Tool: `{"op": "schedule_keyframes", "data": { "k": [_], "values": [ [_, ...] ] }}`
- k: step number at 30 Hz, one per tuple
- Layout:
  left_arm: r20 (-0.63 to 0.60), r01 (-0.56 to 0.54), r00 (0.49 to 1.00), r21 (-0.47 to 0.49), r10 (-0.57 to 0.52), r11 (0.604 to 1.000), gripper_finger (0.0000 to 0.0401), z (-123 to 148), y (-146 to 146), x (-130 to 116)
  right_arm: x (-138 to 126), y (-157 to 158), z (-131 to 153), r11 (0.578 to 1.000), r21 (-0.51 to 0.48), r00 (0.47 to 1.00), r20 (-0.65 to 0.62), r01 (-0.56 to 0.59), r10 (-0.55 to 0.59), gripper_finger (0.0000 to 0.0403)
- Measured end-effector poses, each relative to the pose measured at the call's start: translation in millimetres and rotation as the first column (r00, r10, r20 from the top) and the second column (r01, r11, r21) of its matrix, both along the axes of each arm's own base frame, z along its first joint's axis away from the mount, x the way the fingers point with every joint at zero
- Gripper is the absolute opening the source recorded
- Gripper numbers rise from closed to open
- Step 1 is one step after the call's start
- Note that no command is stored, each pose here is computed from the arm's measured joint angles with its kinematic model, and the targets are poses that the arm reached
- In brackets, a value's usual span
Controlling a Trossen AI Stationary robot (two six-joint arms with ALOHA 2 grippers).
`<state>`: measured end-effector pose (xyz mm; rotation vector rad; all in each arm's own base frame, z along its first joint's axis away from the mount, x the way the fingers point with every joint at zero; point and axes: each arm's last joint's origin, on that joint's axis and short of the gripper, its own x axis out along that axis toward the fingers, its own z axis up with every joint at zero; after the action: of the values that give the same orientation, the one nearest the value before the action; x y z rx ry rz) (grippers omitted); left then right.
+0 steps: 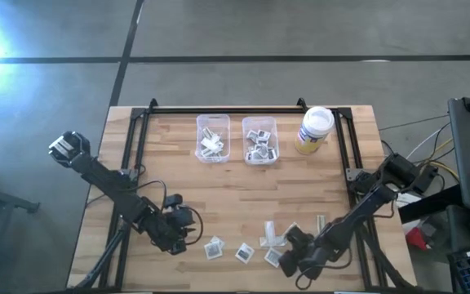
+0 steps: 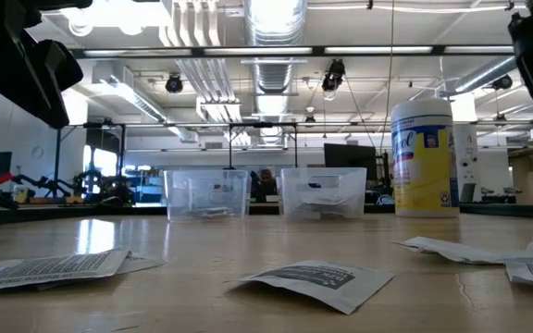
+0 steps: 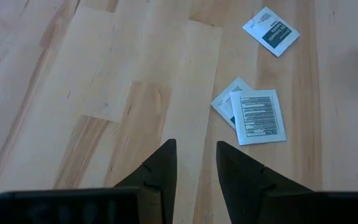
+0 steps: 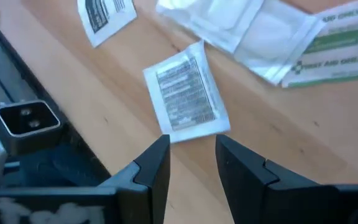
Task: Pick & Place First Aid Supplies
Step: Put the gray towelette pack into the right transparent bin
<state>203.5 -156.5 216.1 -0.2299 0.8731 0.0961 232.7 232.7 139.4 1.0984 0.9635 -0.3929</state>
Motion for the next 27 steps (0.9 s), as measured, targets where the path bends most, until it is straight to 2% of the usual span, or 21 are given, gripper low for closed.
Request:
{"op": "schedule_keyframes", "data": {
  "k": [15, 27],
  "values": [
    [0.001, -0.002, 1.0, 0.001, 0.002, 1.0, 0.0106, 0, 0, 0, 3, -11, -6, 0.997, -0.077, 0.999, -0.048, 0.003, -0.007, 0.0125],
    [0.002, -0.002, 1.0, 0.001, 0.002, 1.0, 0.0106, 0, 0, 0, 5, -9, -16, 0.999, -0.044, 1.0, -0.021, 0.009, -0.009, 0.0125]
  ]
}}
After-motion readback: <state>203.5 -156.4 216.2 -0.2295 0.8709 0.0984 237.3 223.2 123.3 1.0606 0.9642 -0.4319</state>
